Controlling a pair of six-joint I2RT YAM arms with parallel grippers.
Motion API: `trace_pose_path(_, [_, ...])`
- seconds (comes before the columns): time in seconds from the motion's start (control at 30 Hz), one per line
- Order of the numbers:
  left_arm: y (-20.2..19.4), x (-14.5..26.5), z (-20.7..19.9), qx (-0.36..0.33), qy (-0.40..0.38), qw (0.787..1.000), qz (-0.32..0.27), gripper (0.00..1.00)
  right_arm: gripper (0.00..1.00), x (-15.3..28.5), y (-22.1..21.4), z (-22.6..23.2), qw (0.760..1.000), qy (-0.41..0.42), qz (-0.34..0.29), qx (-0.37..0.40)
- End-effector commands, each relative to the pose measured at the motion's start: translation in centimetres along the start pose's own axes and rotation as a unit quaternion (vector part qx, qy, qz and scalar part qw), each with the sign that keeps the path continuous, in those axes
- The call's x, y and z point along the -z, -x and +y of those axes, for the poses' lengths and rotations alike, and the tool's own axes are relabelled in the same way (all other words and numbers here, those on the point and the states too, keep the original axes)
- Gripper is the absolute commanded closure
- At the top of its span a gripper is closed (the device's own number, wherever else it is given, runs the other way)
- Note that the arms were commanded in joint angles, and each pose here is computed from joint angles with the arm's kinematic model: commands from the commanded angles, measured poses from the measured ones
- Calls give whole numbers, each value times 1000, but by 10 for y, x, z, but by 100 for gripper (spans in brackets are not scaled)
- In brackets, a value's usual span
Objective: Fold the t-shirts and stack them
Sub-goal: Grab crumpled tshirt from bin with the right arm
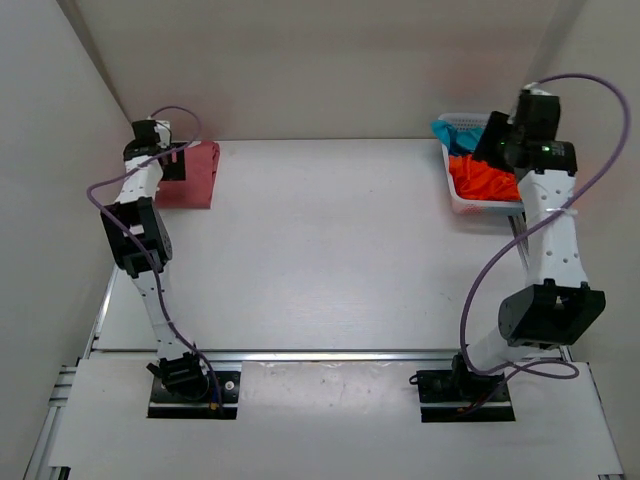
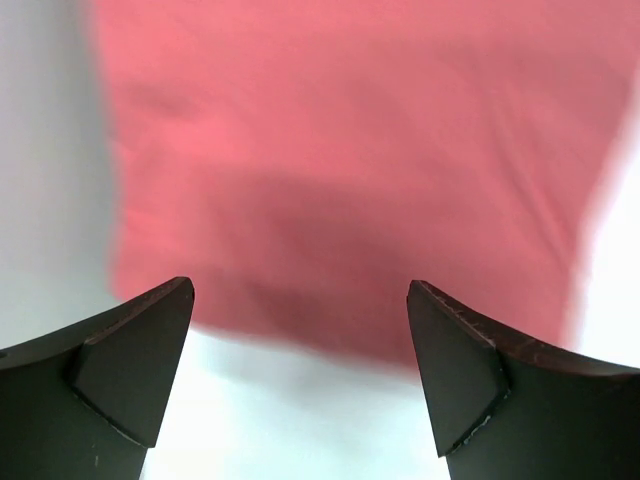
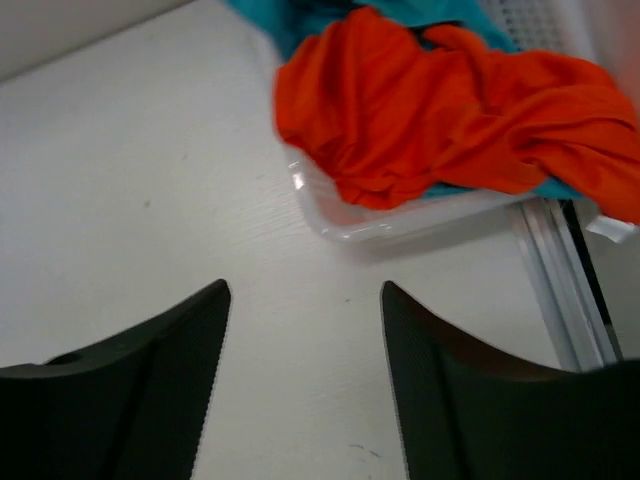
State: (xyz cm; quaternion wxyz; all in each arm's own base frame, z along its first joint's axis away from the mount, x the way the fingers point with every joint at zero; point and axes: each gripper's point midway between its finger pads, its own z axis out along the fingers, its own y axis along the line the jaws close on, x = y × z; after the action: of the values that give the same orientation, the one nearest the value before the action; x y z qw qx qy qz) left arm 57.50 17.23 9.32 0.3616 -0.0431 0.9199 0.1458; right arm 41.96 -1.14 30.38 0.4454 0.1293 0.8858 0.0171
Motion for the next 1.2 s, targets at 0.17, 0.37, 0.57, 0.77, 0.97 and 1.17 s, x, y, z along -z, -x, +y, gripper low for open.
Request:
trace_pose_path(0.17, [-16, 88, -97, -42, -119, 992, -17, 1, 17, -58, 4, -99, 989, -141, 24, -19])
trace_pose_path(0.37, [-44, 111, -163, -88, -172, 981, 12, 2, 17, -103, -6, -132, 982, -171, 62, -51])
trace_pose_path(0.57, [-46, 113, -185, -89, -189, 978, 30, 1, 24, -135, -21, -148, 980, -167, 86, -67])
trace_pose_path(0.77, [-47, 110, -193, -121, -172, 977, 34, 2, 34, -162, -37, -150, 978, -161, 113, -72])
trace_pose_path(0.97, [-50, 110, -193, -118, -173, 977, 41, 1, 100, -172, -32, -145, 979, -159, 110, -67])
trace_pose_path(1.17, [-53, 114, -190, -121, -172, 977, 43, 1, 100, -148, -4, -131, 982, -165, 73, -48])
